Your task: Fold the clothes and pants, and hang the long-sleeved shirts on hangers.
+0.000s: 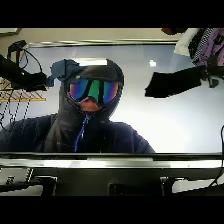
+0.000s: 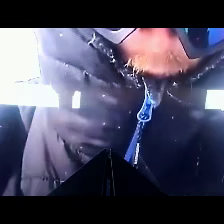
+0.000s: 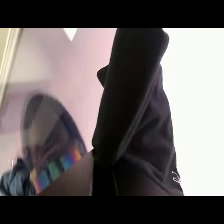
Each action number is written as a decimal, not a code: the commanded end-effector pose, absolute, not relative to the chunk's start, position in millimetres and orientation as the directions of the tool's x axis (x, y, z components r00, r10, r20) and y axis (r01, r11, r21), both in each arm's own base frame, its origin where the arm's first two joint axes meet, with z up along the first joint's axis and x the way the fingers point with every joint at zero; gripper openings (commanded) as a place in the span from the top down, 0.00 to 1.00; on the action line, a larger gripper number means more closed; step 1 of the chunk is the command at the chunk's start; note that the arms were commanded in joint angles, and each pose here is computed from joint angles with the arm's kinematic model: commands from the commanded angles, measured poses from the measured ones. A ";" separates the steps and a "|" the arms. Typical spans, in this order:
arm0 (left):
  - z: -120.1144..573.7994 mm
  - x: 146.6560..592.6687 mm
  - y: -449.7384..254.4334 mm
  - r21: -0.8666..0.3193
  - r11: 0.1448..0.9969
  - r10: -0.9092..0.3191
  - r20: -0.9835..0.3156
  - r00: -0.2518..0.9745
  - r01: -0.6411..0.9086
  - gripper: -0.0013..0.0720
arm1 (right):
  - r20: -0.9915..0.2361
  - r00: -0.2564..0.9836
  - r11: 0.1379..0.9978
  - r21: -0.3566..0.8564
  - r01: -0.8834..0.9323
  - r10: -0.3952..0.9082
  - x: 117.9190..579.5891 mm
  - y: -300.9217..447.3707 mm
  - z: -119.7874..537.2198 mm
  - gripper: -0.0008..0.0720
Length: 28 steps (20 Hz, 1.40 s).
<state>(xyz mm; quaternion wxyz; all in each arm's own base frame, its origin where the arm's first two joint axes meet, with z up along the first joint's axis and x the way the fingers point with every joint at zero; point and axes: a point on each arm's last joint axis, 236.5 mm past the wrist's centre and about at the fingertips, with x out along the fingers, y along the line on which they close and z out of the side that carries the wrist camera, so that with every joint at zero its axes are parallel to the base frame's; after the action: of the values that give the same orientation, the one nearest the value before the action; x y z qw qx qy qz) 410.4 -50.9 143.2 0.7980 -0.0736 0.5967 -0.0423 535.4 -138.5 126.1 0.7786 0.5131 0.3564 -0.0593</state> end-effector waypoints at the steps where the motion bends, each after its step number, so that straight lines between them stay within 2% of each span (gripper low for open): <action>1: 142.2 409.8 -42.5 -0.168 0.985 -0.149 -0.948 0.279 -0.042 0.96 | -0.639 0.761 0.409 0.728 0.550 0.114 507.9 -217.5 137.3 0.95; 7: 140.4 404.2 -30.2 -0.164 0.984 -0.141 -0.956 0.256 -0.072 0.96 | -0.800 0.590 0.348 0.526 0.776 -0.105 415.2 -303.0 122.3 0.95; 9: 140.4 404.3 -29.3 -0.164 0.984 -0.140 -0.956 0.256 -0.074 0.96 | -0.869 0.478 0.327 0.418 0.847 -0.128 379.0 -313.1 110.3 0.95; 11: 140.5 404.2 -29.3 -0.164 0.984 -0.140 -0.956 0.256 -0.074 0.96 | -0.934 0.316 0.319 0.252 0.914 -0.165 339.3 -318.8 98.5 0.95; 13: 140.5 404.1 -29.3 -0.164 0.984 -0.140 -0.956 0.256 -0.074 0.96 | -0.963 0.202 0.305 0.140 0.942 -0.179 311.7 -321.5 92.8 0.95; 19: 139.8 402.2 -29.3 -0.163 0.984 -0.140 -0.959 0.247 -0.075 0.95 | -0.990 0.048 0.318 0.002 0.948 -0.136 267.2 -302.6 57.8 0.95; 25: 139.8 402.2 -29.3 -0.163 0.984 -0.140 -0.959 0.247 -0.074 0.96 | -0.984 -0.067 0.255 -0.108 0.961 -0.162 198.8 -265.3 -2.0 0.95; 28: 139.8 402.2 -29.3 -0.163 0.984 -0.140 -0.959 0.247 -0.074 0.96 | -0.980 -0.115 0.263 -0.155 0.952 -0.163 176.5 -253.8 -22.8 0.95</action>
<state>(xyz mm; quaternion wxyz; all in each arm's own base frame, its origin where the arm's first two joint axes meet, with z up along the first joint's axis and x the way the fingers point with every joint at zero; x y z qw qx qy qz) 402.0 -29.7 140.2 0.7851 -0.0875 0.6128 -0.0214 201.5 -262.5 -1.5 0.5741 0.3699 0.5526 -0.4777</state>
